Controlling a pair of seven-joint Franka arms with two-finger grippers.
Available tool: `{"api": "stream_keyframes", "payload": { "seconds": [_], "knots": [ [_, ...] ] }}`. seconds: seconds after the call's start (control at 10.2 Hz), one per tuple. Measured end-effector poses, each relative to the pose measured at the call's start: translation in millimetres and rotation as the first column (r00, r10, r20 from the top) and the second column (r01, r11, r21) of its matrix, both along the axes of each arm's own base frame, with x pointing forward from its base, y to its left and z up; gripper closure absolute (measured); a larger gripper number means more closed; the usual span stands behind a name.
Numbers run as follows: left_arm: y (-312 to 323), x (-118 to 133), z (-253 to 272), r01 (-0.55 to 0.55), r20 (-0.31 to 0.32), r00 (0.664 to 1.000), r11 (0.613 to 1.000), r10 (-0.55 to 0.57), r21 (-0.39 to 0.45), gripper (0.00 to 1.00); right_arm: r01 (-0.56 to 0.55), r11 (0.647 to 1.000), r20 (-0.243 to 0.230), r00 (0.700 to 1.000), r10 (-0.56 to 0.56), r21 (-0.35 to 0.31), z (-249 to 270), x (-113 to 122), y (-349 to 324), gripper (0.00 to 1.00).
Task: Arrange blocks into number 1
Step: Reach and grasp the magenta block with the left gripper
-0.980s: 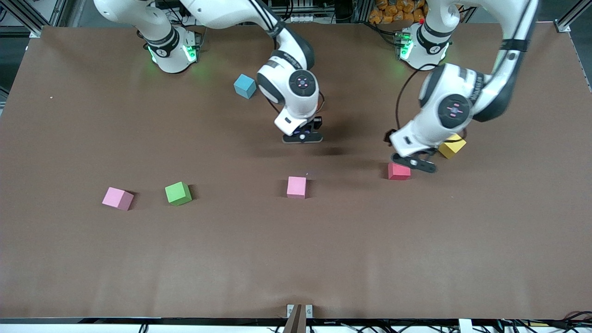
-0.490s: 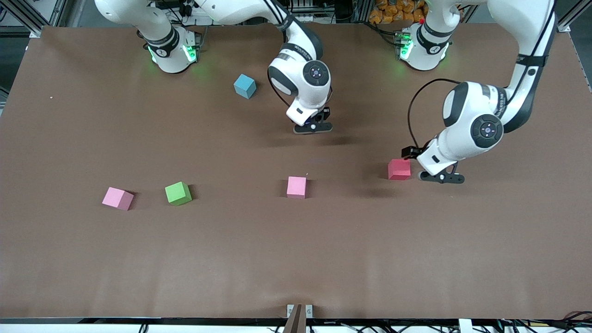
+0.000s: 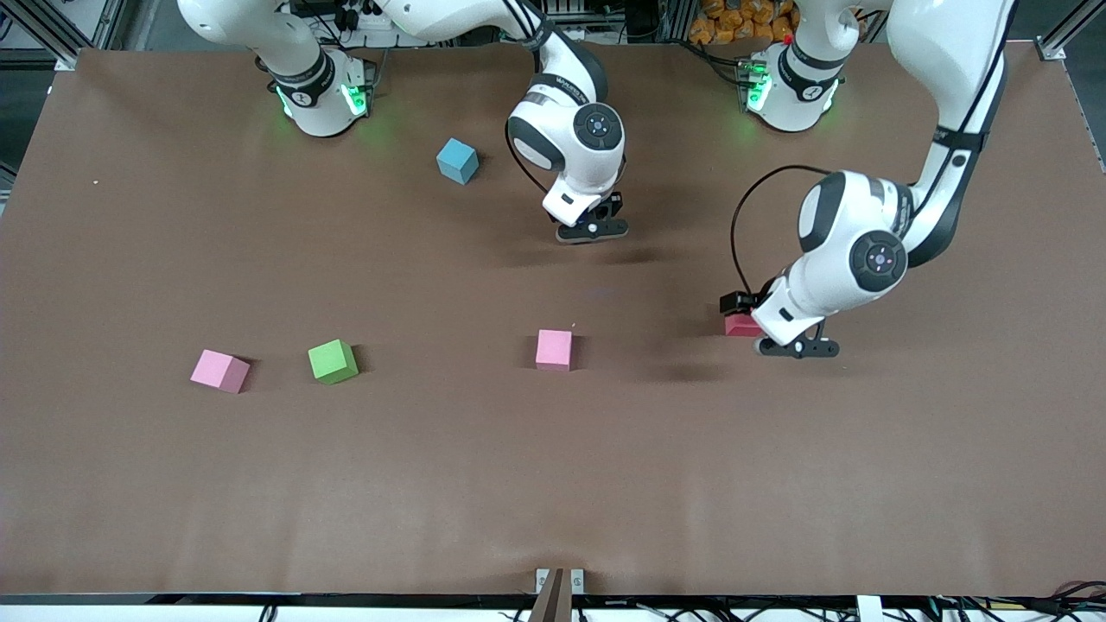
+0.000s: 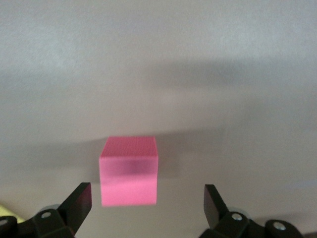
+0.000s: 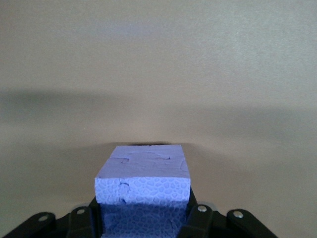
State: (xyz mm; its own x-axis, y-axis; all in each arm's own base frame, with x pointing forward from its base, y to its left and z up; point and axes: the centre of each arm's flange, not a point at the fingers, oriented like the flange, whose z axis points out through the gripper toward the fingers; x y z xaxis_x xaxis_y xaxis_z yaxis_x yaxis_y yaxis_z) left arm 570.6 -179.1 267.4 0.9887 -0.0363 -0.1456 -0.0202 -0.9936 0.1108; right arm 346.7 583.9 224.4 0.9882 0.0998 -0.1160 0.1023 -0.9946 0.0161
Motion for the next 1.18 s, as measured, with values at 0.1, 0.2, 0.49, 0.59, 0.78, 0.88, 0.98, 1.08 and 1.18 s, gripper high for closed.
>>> {"api": "stream_keyframes", "payload": {
  "seconds": [0.1, 0.2, 0.49, 0.59, 0.78, 0.88, 0.98, 1.08, 1.18],
  "knots": [
    [-0.2, 3.5, -10.4, -0.003, -0.006, 1.0, 1.0, 0.003, -0.002, 0.0, -0.002, 1.0, 0.002, 1.0, 0.002, 0.002, -2.0, -1.7, 0.8, 0.4],
    [-0.5, 5.1, -17.7, -0.004, -0.012, 1.0, 1.0, 0.004, -0.003, 0.0, -0.007, 1.0, 0.001, 1.0, 0.007, 0.001, -4.0, -4.9, 1.6, 0.4],
    [-0.5, 7.7, -23.1, -0.007, -0.011, 1.0, 1.0, 0.007, -0.005, 0.0, -0.015, 1.0, -0.001, 1.0, 0.015, -0.004, -9.7, -13.3, 2.6, 0.4],
    [0.1, 8.4, -24.7, -0.007, -0.007, 1.0, 1.0, 0.007, -0.003, 0.0, -0.014, 1.0, 0.001, 1.0, 0.014, -0.002, -14.1, -14.4, 0.6, 0.4],
    [3.6, 9.0, -30.3, -0.003, -0.009, 1.0, 1.0, 0.003, 0.007, 0.0, -0.014, 1.0, 0.006, 1.0, 0.014, 0.002, -19.5, -17.4, -1.2, 0.4],
    [4.6, 8.7, -33.6, -0.003, -0.014, 1.0, 1.0, 0.003, 0.009, 0.0, -0.006, 1.0, 0.007, 1.0, 0.006, 0.002, -19.4, -17.5, -1.1, 0.4],
    [5.1, 7.9, -38.2, 0.001, -0.02, 1.0, 1.0, -0.001, 0.015, 0.0, 0.001, 1.0, 0.007, 1.0, -0.001, 0.001, -19.4, -17.8, -0.8, 0.4],
    [5.5, 7.3, -43.1, 0.001, -0.025, 1.0, 1.0, -0.001, 0.023, 0.0, 0.006, 1.0, 0.007, 1.0, -0.006, 0.001, -19.4, -18.0, -0.7, 0.4],
    [5.6, 7.0, -46.5, -0.007, -0.028, 1.0, 1.0, 0.008, 0.026, 0.0, 0.012, 1.0, 0.008, 1.0, -0.012, 0.001, -19.4, -18.6, -0.3, 0.4]
  ]
}}
